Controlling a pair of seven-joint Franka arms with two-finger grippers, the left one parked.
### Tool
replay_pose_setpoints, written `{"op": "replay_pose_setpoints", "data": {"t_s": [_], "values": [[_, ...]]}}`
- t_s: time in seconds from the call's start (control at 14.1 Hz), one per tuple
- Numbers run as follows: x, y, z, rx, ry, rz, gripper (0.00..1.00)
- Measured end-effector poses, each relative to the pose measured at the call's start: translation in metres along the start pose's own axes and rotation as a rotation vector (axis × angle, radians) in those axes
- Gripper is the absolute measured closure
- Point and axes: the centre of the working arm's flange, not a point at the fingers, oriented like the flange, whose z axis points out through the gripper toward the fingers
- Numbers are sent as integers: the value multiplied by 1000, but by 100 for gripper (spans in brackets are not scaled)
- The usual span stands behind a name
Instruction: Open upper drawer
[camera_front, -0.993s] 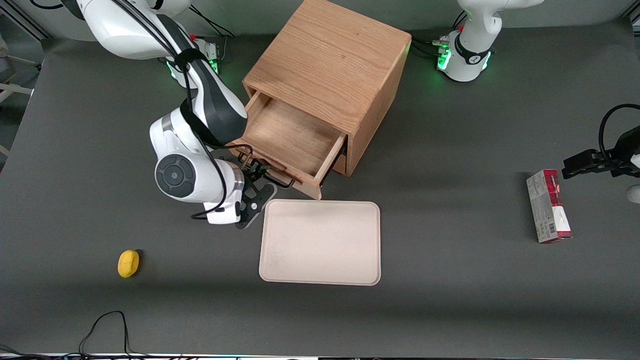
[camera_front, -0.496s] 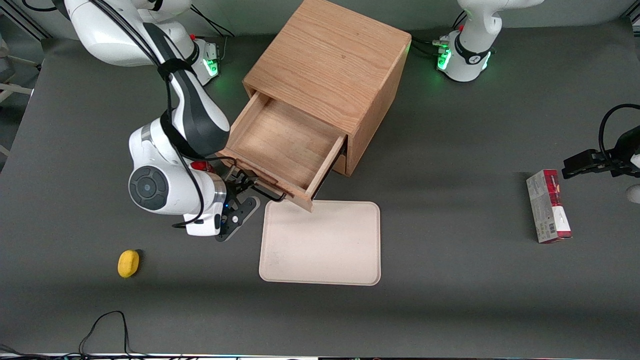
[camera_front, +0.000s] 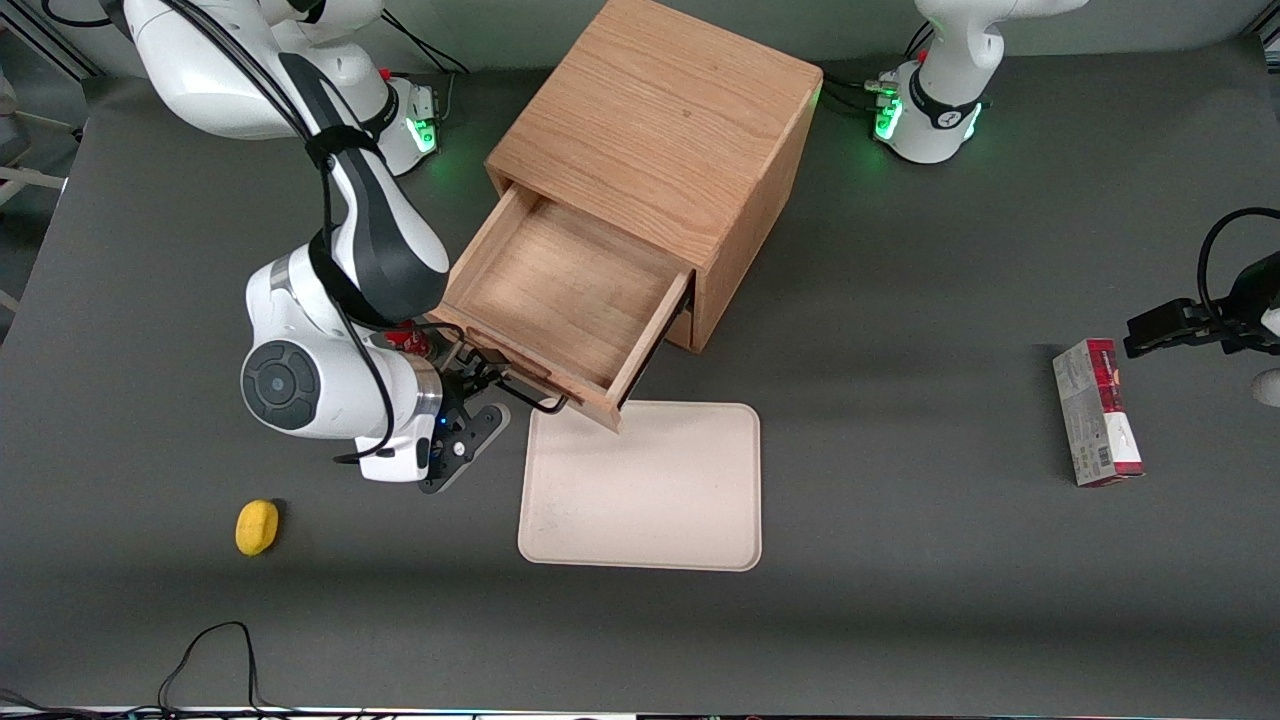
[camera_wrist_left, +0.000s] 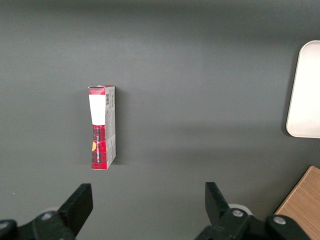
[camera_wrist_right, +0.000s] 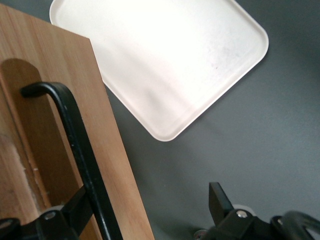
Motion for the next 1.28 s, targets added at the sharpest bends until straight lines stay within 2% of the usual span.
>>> {"op": "replay_pose_setpoints", "data": {"t_s": [0.57, 0.99, 1.28], "values": [[5, 35, -11, -9, 67, 40, 0], [1, 46, -16, -9, 81, 52, 0], [1, 51, -34, -22, 115, 56, 0]]}}
